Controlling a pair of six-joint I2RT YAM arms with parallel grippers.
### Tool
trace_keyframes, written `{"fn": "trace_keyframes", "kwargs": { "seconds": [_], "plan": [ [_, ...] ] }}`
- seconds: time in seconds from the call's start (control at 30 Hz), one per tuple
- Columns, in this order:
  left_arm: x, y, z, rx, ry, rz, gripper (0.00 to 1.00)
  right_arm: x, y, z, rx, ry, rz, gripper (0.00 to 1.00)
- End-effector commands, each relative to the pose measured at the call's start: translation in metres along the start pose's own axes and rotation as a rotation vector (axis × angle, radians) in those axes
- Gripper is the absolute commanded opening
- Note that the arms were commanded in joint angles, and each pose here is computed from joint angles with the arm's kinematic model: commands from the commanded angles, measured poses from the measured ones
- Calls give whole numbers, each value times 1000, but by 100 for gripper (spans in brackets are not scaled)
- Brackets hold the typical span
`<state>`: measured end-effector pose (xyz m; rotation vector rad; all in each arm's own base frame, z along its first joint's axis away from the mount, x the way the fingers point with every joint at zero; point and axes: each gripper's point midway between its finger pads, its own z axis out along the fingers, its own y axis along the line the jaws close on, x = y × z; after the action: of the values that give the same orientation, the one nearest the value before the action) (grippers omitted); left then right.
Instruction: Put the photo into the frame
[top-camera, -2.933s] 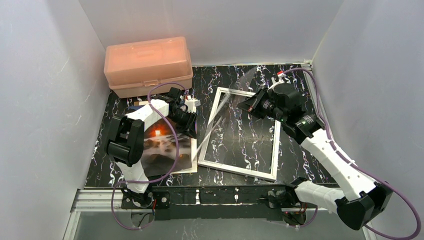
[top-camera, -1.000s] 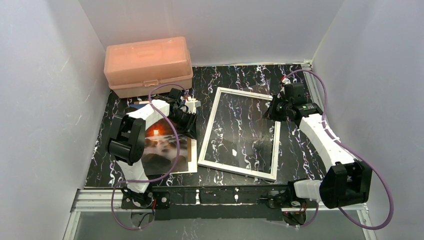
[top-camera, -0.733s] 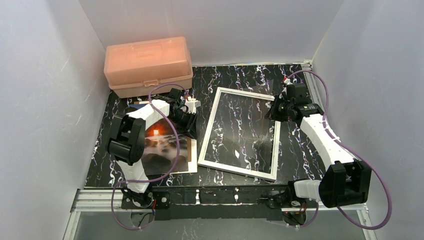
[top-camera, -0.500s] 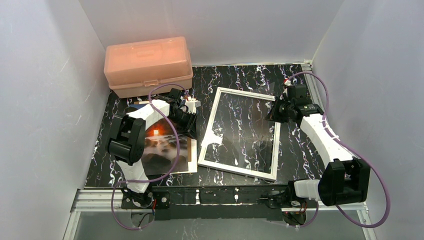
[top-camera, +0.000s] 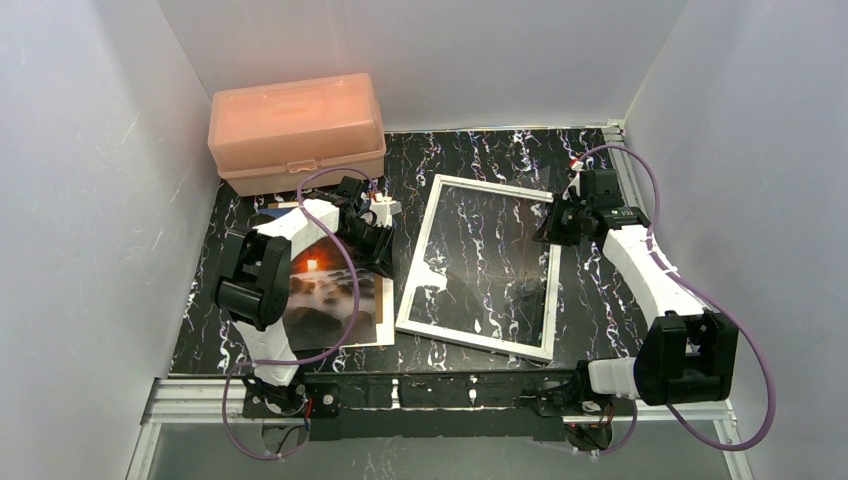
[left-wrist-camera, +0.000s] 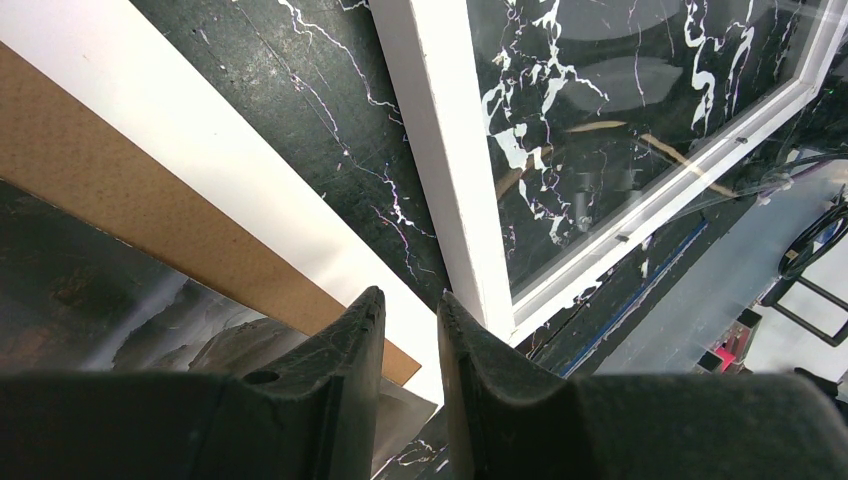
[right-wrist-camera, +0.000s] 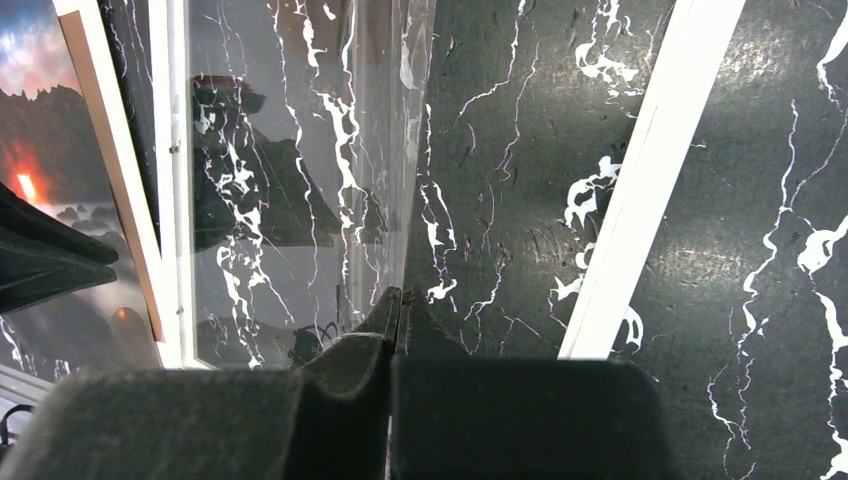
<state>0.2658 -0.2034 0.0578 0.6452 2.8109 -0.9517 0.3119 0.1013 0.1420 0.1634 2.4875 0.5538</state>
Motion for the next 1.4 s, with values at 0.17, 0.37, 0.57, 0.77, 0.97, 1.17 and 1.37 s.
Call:
{"fn": "trace_keyframes", "kwargs": {
  "seconds": [0.17,0.37,0.57,0.77,0.97,1.17,1.37],
  "plan": [
    [-4,-6,-5,18,-8,14,25,-2,-3,0,-32,15,-7,1],
    [-4,-5,-4,19,-7,10,25,-4,3,3,-67,31,16,1],
    [-6,-5,-3,24,-10,6,25,-2,-2,2,-48,28,4,1],
    [-6,-6,-4,24,-13,13,25,-10,1,4,-73,0,8,1],
    [-6,-4,-3,20,-10,13,25,-19,12,-1,-123,-33,-14,1],
    [-5,-3,0,21,-4,9,25,-20,17,-7,-149,-80,-23,1],
    [-6,-2,2,22,-2,8,25,-23,16,-6,-148,-106,-12,1]
  ]
}}
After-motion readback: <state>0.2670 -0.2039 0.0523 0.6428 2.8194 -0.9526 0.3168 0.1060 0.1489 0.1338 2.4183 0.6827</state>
